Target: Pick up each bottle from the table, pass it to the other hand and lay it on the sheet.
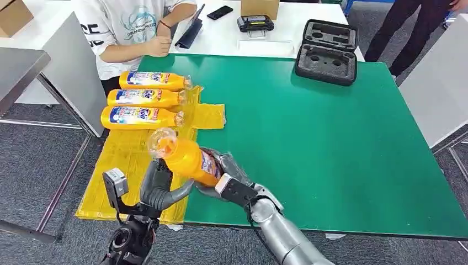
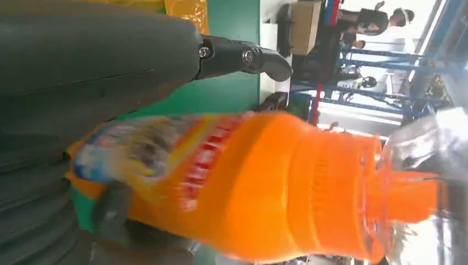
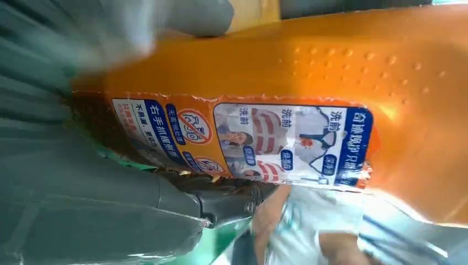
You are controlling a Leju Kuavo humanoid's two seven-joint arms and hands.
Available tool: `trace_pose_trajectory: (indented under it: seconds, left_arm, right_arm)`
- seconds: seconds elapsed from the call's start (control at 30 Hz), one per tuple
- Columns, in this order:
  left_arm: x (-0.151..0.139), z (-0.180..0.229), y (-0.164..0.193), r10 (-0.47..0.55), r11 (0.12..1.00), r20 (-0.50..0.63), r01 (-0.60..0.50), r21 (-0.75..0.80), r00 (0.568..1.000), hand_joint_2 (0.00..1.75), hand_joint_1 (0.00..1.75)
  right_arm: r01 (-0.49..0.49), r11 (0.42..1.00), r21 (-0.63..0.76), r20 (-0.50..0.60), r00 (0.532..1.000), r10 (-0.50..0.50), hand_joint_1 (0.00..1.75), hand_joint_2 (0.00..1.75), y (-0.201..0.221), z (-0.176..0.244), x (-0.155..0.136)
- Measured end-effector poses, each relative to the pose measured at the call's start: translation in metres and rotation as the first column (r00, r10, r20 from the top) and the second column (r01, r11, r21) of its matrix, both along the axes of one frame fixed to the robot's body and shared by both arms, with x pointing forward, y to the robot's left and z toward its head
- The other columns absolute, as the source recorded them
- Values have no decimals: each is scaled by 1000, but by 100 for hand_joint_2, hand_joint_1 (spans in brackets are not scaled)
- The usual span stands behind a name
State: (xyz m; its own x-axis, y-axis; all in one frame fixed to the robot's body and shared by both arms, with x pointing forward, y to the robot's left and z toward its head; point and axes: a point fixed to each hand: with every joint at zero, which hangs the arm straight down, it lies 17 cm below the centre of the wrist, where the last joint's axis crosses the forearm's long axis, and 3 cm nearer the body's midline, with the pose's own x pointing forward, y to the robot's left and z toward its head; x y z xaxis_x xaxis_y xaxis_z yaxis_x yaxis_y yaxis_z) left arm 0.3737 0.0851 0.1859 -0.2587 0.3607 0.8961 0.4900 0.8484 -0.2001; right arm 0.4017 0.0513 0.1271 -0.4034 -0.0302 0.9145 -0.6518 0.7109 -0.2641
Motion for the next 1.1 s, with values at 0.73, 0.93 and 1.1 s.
trace_pose_trajectory:
  seconds: [0.73, 0.93, 1.1]
  left_arm:
    - [-4, -1, 3, -35, 997, -15, 34, -74, 999, 175, 0]
    - [-4, -1, 6, -39, 995, -16, 38, -88, 999, 175, 0]
    - [-3, 1, 8, -52, 992, -25, 48, -112, 998, 175, 0]
  right_arm:
    - [-132, 990, -58, -41, 991, 130, 175, 175, 37, -20, -32]
    - [-139, 987, -82, -51, 990, 135, 175, 175, 36, -27, -31]
    - [-142, 985, -102, -48, 989, 138, 175, 175, 36, -30, -29]
